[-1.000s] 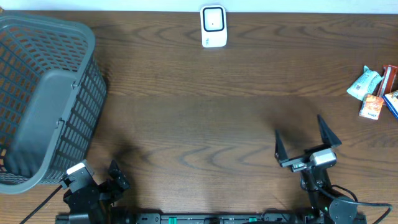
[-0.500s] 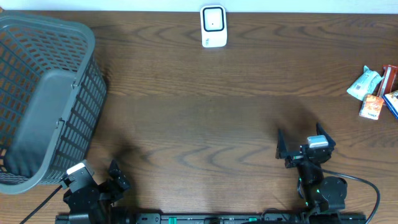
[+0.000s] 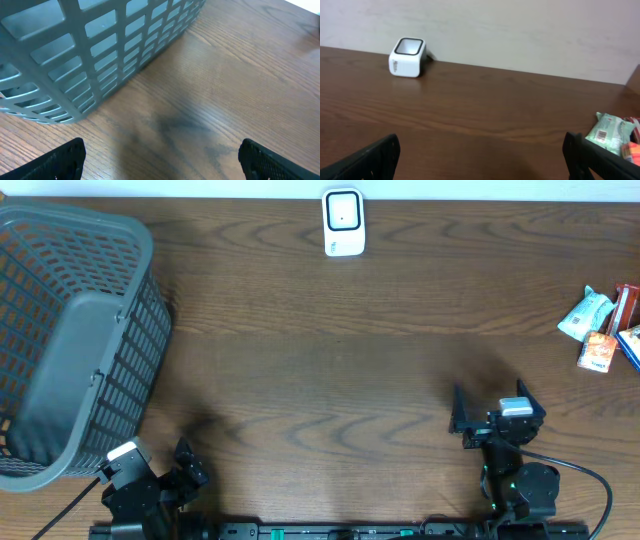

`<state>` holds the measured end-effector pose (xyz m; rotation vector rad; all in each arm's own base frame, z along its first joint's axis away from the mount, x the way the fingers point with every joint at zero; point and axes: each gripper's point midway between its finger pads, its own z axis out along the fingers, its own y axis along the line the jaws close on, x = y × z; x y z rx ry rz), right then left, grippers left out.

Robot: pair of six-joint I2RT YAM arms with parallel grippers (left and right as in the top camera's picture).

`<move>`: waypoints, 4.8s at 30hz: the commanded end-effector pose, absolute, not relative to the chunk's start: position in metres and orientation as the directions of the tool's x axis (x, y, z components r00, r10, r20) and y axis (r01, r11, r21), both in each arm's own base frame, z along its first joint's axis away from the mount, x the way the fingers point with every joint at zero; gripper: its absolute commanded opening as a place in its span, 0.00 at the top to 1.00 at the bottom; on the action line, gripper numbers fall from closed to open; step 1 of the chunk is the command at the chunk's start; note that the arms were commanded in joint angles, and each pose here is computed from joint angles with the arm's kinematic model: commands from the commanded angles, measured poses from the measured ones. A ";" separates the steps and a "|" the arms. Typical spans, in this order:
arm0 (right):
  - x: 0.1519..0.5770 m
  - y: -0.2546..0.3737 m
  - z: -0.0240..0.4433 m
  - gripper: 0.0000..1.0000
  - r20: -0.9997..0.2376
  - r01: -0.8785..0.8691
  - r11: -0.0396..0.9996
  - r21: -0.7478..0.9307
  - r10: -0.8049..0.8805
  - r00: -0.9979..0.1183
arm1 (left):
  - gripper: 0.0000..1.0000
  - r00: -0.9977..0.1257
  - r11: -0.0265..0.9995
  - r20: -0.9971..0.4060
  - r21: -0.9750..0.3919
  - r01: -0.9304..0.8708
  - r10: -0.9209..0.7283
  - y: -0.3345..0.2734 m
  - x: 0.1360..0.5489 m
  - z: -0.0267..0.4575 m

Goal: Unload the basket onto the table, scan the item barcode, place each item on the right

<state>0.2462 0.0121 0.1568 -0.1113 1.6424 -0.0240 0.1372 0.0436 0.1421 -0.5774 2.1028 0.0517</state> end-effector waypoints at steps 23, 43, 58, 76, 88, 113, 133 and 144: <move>0.246 0.006 0.157 0.01 -0.995 -0.032 0.997 -0.066 -0.069 -0.073 | 0.02 -0.458 0.886 -0.802 -0.180 -0.428 -0.384 0.045 0.137 0.143; 0.246 0.006 0.157 0.01 -0.995 -0.032 0.997 -0.066 -0.069 -0.073 | 0.02 -0.262 0.909 -0.886 -0.311 -0.278 -0.383 0.028 0.192 0.172; 0.246 0.006 0.157 0.01 -0.995 -0.032 0.997 -0.067 -0.069 -0.073 | 0.02 -0.090 0.918 -0.928 -0.338 -0.209 -0.362 0.028 0.239 0.145; 0.246 0.006 0.157 0.01 -0.995 -0.032 0.997 -0.067 -0.069 -0.073 | 0.02 -0.149 0.992 -0.981 -0.116 -0.056 -0.123 0.005 0.244 0.137; 0.246 0.006 0.157 0.01 -0.995 -0.032 0.997 -0.067 -0.069 -0.073 | 0.02 -0.152 0.995 -0.984 -0.093 -0.034 -0.097 0.002 0.244 0.137; 0.246 0.006 0.157 0.01 -0.995 -0.032 0.997 -0.067 -0.069 -0.073 | 0.02 -0.152 0.995 -0.983 -0.094 -0.040 -0.098 0.003 0.244 0.137; 0.246 0.006 0.157 0.01 -0.995 -0.032 0.997 -0.067 -0.069 -0.073 | 0.02 -0.152 0.995 -0.983 -0.094 -0.040 -0.098 0.003 0.244 0.136; 0.246 0.006 0.157 0.01 -0.995 -0.032 0.997 -0.067 -0.069 -0.073 | 0.02 -0.152 0.995 -0.983 -0.094 -0.040 -0.098 0.003 0.244 0.136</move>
